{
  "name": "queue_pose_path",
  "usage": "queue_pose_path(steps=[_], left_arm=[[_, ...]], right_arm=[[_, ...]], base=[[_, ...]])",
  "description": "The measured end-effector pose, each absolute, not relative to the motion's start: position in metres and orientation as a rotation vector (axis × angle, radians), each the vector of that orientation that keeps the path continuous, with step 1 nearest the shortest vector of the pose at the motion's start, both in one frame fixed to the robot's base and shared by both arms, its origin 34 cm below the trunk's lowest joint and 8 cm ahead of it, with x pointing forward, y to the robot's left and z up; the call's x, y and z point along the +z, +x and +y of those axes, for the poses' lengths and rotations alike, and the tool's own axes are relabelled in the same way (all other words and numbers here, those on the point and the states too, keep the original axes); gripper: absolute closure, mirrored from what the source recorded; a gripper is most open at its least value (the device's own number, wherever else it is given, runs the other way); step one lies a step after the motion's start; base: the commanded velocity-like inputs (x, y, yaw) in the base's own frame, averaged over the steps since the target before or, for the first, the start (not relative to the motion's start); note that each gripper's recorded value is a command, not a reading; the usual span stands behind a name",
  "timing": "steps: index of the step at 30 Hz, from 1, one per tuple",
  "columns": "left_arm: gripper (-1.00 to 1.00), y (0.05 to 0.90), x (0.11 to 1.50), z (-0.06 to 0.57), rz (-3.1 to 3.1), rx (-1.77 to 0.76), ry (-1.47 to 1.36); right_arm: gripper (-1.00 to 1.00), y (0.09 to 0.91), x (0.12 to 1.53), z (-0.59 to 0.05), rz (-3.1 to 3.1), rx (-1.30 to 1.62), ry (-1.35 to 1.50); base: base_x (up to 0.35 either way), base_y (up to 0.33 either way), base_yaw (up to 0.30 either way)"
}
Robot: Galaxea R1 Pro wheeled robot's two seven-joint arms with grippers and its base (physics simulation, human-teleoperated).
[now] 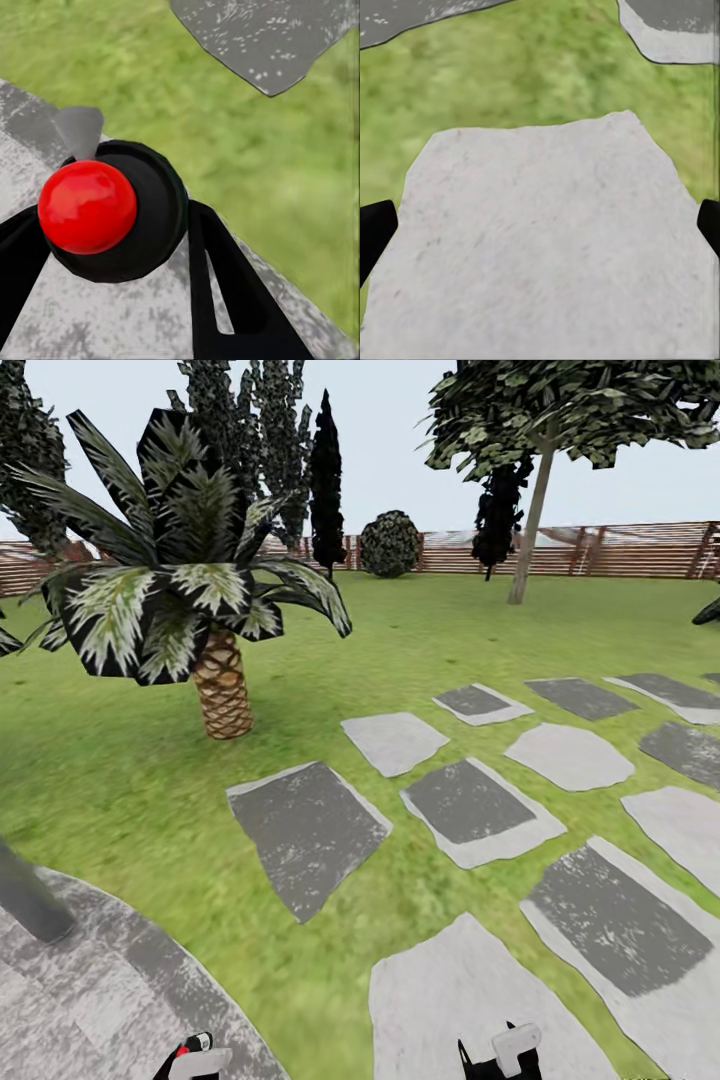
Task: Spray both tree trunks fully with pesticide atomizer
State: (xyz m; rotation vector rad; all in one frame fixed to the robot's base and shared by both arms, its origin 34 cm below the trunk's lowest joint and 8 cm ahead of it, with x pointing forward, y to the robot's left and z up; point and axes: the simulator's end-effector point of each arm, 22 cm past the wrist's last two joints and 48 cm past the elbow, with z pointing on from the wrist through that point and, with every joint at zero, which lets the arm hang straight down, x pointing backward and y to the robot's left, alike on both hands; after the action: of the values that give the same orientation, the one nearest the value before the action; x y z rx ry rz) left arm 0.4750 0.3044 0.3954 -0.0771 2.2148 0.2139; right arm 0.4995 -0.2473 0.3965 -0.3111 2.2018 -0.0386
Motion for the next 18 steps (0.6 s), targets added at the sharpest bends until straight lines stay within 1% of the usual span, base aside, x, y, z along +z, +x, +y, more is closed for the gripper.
queue_pose_path(steps=[18], left_arm=[[1.00,0.4715,0.3911,0.3054,2.227,0.217,-0.075]], right_arm=[[-1.00,0.4965,0.3922,-0.2475,2.213,-0.037,-0.311]], base=[[0.234,-0.199,-0.269]])
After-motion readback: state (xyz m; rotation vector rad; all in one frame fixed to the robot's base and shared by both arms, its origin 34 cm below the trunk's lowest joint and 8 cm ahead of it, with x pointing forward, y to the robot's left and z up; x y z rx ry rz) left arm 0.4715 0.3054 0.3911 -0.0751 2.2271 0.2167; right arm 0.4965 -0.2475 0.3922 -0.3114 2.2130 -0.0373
